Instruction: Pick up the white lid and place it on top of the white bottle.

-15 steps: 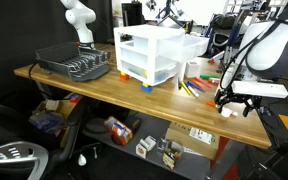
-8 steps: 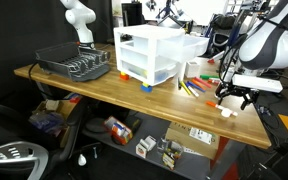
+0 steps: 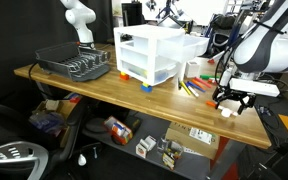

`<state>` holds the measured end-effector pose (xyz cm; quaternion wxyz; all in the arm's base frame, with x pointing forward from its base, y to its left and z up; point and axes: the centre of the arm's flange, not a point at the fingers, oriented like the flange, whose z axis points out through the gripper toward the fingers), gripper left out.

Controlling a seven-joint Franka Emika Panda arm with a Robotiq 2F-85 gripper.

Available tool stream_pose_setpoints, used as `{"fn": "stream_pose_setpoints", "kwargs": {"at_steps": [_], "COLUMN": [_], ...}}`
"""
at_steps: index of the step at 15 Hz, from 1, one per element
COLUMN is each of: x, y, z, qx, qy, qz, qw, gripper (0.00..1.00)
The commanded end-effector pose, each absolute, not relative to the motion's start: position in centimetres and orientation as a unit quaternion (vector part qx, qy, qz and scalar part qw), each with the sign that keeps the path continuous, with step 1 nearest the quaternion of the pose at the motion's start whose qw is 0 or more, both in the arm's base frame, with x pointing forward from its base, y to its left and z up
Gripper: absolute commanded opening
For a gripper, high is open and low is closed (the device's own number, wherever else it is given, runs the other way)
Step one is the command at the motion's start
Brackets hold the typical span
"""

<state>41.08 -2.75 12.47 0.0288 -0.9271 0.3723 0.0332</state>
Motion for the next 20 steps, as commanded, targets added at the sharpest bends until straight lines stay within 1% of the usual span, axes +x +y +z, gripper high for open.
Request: {"fn": "stream_pose_setpoints", "kwargs": {"at_steps": [1, 8, 20], "x": [40.88, 40.95, 41.01], "y": [-2.59, -1.98, -2.07], "z": [12.45, 12.80, 13.40], "qx": [-0.930, -0.937, -0.938], "qy": [0.366, 0.350, 0.346], "qz": [0.030, 0.021, 0.006], "qw": [0.018, 0.002, 0.003], "gripper": [1.00, 1.00, 1.00]}}
